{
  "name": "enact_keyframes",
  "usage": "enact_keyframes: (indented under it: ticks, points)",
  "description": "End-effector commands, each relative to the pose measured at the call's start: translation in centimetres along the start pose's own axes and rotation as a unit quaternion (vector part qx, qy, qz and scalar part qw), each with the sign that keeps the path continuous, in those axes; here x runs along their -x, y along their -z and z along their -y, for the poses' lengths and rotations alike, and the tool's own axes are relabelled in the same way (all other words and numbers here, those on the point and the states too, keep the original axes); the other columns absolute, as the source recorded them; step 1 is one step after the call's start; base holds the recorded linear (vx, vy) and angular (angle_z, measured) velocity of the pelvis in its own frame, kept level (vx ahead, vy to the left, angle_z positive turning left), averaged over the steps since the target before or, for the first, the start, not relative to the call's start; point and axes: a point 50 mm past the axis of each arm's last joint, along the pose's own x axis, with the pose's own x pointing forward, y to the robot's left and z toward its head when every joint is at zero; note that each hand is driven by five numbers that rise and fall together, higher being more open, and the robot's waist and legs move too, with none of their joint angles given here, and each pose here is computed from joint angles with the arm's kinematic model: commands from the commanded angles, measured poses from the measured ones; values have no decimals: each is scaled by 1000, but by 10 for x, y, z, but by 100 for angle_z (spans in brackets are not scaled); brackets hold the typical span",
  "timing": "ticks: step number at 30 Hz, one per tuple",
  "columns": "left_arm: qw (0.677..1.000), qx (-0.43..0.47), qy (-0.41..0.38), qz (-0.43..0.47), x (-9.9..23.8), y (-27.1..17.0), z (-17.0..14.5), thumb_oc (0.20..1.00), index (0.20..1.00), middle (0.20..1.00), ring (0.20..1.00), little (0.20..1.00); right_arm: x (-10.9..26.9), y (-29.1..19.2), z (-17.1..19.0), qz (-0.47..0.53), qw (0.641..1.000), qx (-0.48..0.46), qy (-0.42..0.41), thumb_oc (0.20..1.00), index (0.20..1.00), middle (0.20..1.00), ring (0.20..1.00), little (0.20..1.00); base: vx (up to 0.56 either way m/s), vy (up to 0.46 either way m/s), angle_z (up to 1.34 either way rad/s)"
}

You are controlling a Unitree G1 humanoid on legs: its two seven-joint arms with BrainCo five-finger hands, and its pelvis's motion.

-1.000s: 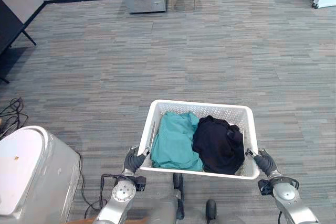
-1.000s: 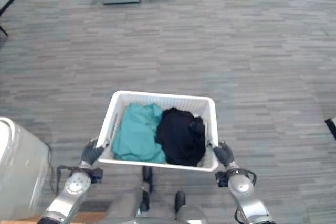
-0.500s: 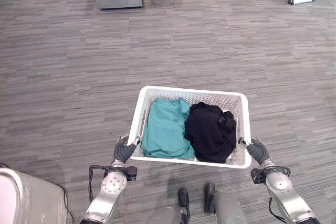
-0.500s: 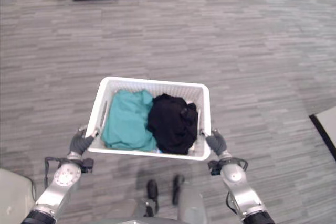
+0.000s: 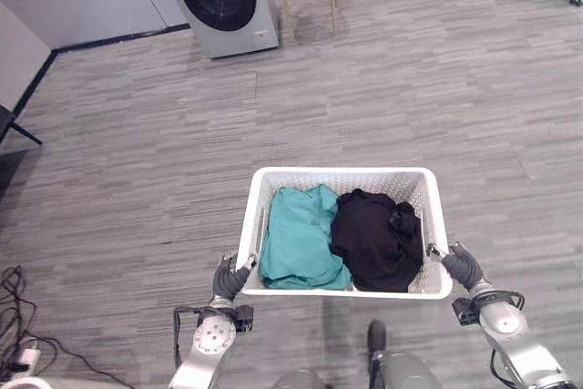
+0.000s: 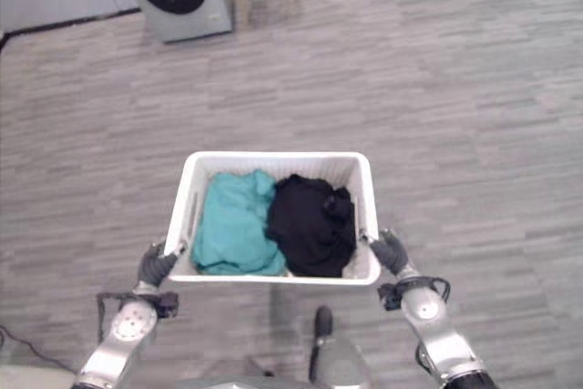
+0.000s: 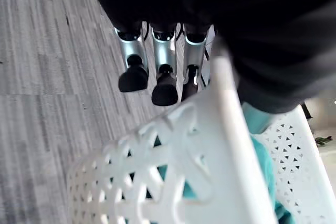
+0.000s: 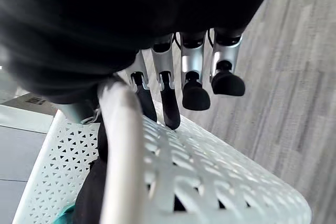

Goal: Grab the laundry basket,head to the washer,open it,put in the laundry and shut it.

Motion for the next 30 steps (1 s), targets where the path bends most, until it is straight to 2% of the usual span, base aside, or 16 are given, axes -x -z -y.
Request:
enact_keyframes:
  ticks: [1, 6, 16, 22, 30]
  points:
    - [993, 47, 44, 100, -7, -40, 8, 200, 200, 200, 200, 200, -6, -57, 17, 156, 985, -62, 50, 200, 200, 200, 200, 200, 731, -328, -6]
    - [990, 33, 53, 127, -6, -54, 10, 200, 200, 200, 200, 200, -8, -52, 13, 147, 982, -96, 75, 200, 200, 200, 200, 200, 633, -78, -31]
    - [991, 11, 54, 121, -7, -52, 4, 200, 200, 200, 200, 200, -10, -67, -10, 174, 979, -104, 28, 200, 200, 200, 200, 200, 405, 87, -52]
    - [992, 21, 43, 113, -6, -48, 0, 200, 200, 200, 200, 200, -11, -66, -9, 170, 979, -112, 23, 200, 200, 200, 200, 200, 351, -51, 33]
    - [994, 37, 28, 97, -3, -36, 0, 200, 200, 200, 200, 200, -10, -64, -8, 167, 981, -95, 14, 200, 200, 200, 200, 200, 413, -238, 56]
